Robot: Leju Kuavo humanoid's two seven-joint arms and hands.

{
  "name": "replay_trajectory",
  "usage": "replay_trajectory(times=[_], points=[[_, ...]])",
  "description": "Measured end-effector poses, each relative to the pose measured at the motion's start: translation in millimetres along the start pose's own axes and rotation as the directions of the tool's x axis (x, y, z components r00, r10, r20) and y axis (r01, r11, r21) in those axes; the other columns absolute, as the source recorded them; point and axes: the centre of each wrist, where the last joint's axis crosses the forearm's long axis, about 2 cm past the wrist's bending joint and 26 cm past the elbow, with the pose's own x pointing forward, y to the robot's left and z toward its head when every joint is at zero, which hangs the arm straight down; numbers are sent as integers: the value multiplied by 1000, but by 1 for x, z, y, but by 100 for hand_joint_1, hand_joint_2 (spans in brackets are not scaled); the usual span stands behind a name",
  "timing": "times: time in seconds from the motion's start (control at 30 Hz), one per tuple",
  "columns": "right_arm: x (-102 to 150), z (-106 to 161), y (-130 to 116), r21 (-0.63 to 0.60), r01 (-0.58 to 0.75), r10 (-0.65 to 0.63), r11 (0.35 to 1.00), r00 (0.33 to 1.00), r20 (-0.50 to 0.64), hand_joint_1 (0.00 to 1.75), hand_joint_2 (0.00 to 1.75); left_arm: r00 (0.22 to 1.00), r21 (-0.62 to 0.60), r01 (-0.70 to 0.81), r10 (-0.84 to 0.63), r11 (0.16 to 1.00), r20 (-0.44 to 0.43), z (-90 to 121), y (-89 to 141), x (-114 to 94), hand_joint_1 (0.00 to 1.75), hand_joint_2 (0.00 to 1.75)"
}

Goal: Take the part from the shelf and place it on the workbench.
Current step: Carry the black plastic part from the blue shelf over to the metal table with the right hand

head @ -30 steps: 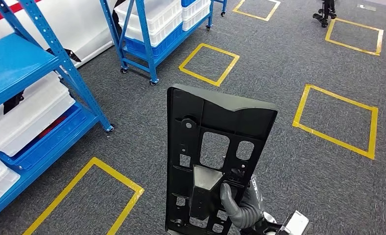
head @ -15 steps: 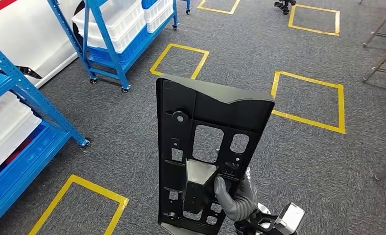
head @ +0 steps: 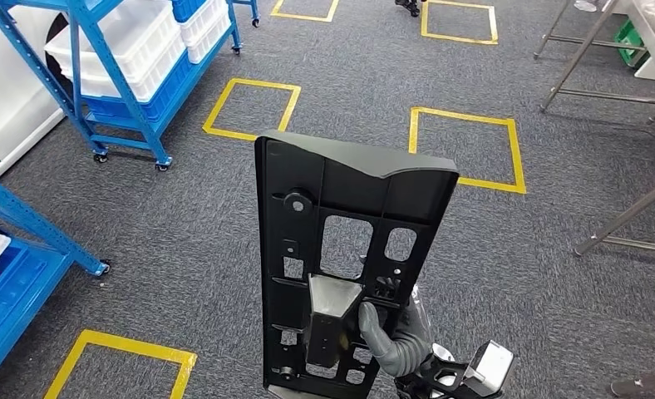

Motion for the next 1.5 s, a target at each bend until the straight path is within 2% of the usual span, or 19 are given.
replay_trajectory(times=[0.5,0.93,1.5], points=[[-5,2,1,-2,23,-23,1000,999,-24,175,175,1000,-3,5,-5,1000,15,1,-3,-1,0,175],[-1,6,-2,-55,-21,20,998,999,-36,175,175,991,-2,77,-76,997,109,1,-2,1,0,175],[9,9,-9,-98,-53,51,994,998,-25,175,175,983,-9,143,-141,990,115,1,-2,4,0,175]])
